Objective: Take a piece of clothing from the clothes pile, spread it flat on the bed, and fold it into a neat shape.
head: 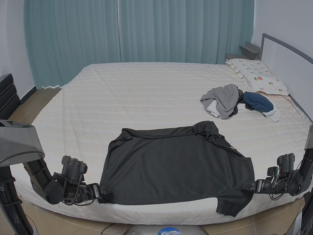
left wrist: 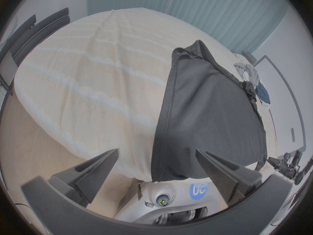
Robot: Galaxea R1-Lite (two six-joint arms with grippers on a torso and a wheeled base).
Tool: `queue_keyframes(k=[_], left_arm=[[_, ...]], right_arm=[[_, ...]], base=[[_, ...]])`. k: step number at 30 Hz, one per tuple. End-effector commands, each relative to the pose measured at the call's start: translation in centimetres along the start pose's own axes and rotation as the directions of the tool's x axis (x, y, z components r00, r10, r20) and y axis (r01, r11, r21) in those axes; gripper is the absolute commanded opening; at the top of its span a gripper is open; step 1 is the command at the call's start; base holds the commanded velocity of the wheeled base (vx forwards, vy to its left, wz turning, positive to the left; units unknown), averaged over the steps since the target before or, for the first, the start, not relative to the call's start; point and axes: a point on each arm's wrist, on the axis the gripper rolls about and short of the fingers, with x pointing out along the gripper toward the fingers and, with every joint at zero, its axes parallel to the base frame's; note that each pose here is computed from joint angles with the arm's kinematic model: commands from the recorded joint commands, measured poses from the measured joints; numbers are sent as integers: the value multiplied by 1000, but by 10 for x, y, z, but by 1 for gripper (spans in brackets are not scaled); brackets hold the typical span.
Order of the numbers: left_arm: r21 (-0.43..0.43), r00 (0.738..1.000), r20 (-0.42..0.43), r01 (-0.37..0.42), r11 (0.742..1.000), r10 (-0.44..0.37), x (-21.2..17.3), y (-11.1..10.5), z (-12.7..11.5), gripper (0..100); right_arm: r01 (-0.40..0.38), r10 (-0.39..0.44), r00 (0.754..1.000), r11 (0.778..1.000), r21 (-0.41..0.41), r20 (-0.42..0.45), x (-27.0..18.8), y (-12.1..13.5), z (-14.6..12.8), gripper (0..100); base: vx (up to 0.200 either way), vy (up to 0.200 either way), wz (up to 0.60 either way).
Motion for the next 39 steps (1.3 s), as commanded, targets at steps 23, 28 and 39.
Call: queue_keyframes(k=[23,28,39], left_arm=[[-103,989,109,107,989,-96,-19,-13,22,100],[-115,988,104,126,985,-114,-19,-15,23,100],[-125,988,101,131,983,-119,-18,-17,23,100]], right_arm=[[-36,11,967,995,97,254,-19,12,32,100],[-37,11,967,994,98,256,-19,13,33,100],[-55,30,971,994,99,238,-16,16,30,100]], base=[[78,0,0],[0,-120,0],[0,-109,0]])
